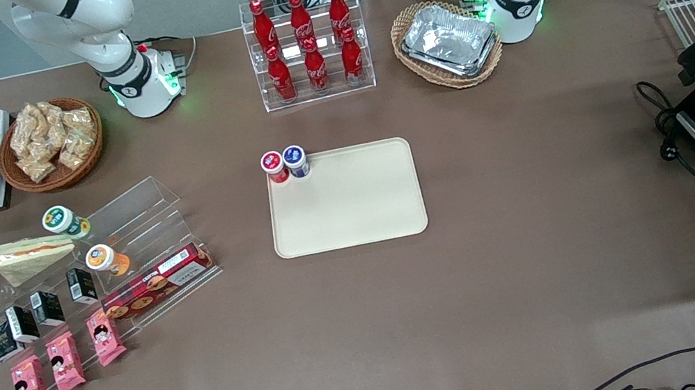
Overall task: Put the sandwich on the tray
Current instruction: 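Lift the sandwich with the right gripper out of the rack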
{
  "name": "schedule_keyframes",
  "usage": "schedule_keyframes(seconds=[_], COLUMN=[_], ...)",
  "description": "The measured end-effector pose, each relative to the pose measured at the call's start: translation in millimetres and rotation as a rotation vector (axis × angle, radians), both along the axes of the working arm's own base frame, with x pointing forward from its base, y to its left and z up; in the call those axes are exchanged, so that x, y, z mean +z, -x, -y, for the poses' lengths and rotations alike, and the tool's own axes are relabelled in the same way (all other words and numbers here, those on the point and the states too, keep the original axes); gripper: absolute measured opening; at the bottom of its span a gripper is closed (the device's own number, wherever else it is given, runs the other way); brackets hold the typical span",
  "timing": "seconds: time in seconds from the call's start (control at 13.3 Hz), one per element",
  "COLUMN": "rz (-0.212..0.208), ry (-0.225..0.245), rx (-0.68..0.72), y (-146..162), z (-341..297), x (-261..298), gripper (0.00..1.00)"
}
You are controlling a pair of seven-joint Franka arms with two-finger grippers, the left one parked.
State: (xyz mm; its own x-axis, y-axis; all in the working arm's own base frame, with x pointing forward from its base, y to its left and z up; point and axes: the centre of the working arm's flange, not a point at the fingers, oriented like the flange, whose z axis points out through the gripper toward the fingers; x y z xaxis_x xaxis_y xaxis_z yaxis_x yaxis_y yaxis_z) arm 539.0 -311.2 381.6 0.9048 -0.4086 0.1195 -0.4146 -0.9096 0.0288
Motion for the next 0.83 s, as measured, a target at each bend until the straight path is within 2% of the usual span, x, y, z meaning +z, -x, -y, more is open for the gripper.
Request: schedule_keyframes(seconds=[0.08,0.15,0.3,0.38,0.53,0.6,0.75,0.83], rz=[0.007,0.011,0.012,0.012,0.011,0.011,0.012,0.012], ry=[-0.006,-0.011,-0.014,-0.015,-0.013,-0.014,-0.014,-0.013], rx=[0.000,0.000,0.000,0.001,0.014,0.019,0.023,0.030], y=[-1.5,-2.5,-2.6,-2.4,-2.3,-2.3,-2.2,-2.2], z=[-2.1,-4.1,-5.3,-5.3,-5.2,-5.3,-5.3,-5.3], x=[0.2,-0.1,-1.5,-2.0,-2.1,-2.2,-2.3,-1.9], gripper=[0.96,0.86,0.82,0.72,0.70,0.59,0.52,0.44])
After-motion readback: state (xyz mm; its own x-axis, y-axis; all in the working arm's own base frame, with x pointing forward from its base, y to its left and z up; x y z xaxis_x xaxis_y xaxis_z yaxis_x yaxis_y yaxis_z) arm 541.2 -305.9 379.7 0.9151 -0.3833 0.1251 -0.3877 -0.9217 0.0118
